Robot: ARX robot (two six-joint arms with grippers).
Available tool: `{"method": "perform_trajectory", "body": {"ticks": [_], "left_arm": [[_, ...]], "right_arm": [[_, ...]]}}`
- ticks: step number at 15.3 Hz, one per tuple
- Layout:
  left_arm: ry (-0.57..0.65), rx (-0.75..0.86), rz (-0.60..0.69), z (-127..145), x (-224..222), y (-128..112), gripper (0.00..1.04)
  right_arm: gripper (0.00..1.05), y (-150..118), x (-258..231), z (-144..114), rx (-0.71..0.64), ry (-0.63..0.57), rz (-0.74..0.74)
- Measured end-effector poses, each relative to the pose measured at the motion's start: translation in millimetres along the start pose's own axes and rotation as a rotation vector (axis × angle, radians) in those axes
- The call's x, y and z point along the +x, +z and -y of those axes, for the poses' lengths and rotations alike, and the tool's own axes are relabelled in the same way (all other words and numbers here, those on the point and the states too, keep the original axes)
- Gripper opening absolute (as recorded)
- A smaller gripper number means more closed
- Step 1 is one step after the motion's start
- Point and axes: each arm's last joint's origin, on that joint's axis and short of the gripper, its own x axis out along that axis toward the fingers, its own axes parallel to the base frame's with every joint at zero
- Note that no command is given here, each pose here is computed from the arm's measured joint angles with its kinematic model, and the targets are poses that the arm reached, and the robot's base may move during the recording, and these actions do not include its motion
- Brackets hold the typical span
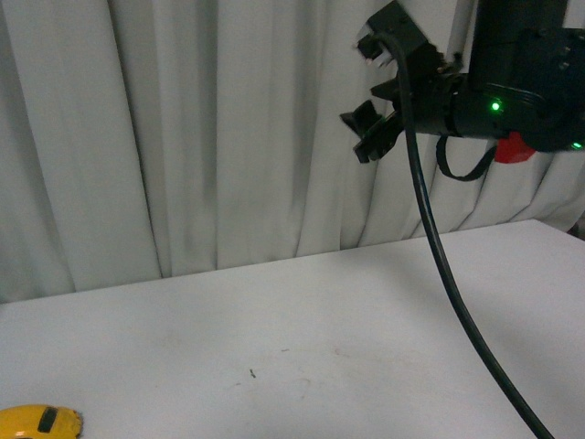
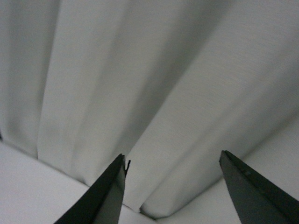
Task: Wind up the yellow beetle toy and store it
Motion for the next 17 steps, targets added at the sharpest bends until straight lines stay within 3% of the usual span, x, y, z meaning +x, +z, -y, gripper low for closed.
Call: {"method": "perform_trajectory", "body": {"ticks": [2,3,5,11,17], "left_arm": [[0.000,0.000,0.000,0,0,0,0.98],[0.000,0.000,0.000,0,0,0,0.98],[0.000,0.000,0.000,0,0,0,0.98],[0.000,0.000,0.000,0,0,0,0.98],[0.000,0.000,0.000,0,0,0,0.98]], "right_arm": [[0.36,8,-60,-16,0.313,-0.213,0.054],[0.19,-2,-88,-31,0.391,-0.229,0.037],[0.02,-21,-123,-61,0.445,-0.194,-0.036],[0.02,-19,-188,-97,0.459,-0.189,-0.032],[0.02,-26,-229,-110,0.457,-0.200,-0.010]]}}
